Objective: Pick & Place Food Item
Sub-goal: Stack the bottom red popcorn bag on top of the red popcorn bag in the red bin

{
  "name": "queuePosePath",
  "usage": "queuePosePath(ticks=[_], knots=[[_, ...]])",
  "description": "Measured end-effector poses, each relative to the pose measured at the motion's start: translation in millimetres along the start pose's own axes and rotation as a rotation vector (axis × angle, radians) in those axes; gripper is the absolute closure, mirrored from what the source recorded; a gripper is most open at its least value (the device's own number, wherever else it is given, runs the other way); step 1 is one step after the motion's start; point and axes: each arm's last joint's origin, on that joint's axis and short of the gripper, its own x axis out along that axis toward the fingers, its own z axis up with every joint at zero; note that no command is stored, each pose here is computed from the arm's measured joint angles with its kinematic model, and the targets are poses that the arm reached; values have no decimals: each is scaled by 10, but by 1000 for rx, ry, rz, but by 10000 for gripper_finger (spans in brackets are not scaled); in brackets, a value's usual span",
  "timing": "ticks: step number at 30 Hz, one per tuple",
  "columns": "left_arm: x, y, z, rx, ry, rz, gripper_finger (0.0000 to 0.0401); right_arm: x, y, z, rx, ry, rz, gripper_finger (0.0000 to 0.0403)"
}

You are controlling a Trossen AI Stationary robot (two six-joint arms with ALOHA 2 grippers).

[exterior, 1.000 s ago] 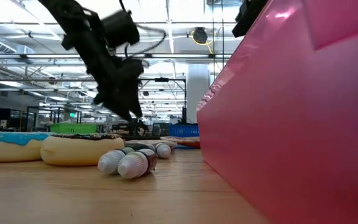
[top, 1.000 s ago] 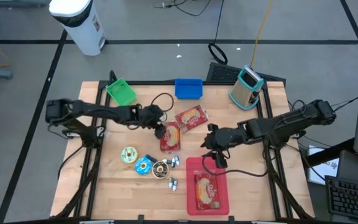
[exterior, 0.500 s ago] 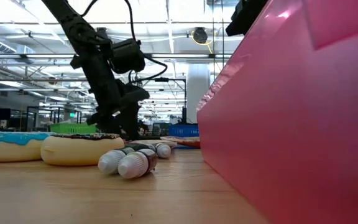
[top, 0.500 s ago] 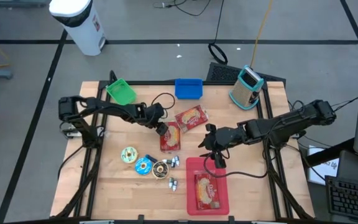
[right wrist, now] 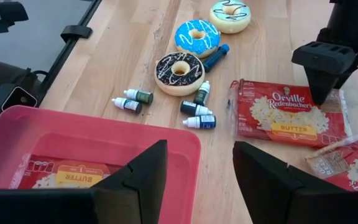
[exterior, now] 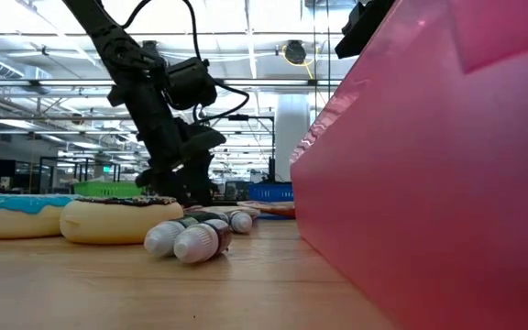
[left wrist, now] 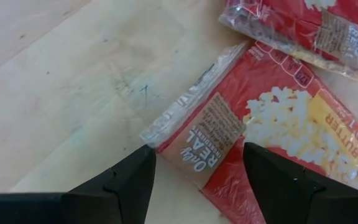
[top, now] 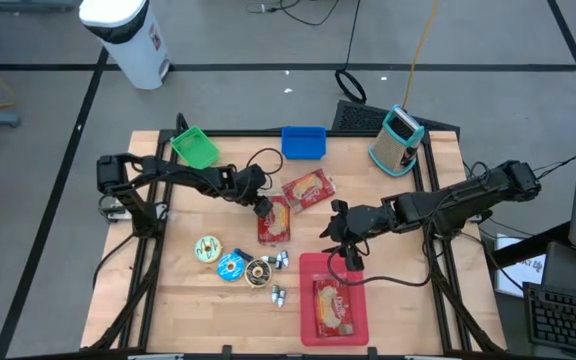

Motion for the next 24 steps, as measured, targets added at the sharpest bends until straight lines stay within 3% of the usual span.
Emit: queuePosePath(ticks=[16,20,24], knots=[[1,5,7,51,-9,5,360,0,0,-1,0,1,0,232],[-4,37,24,93,-11,15,394,0,0,-1,0,1,0,232],[-112,61,58,127,-35,42,395,0,0,-7,1,7,0,232]])
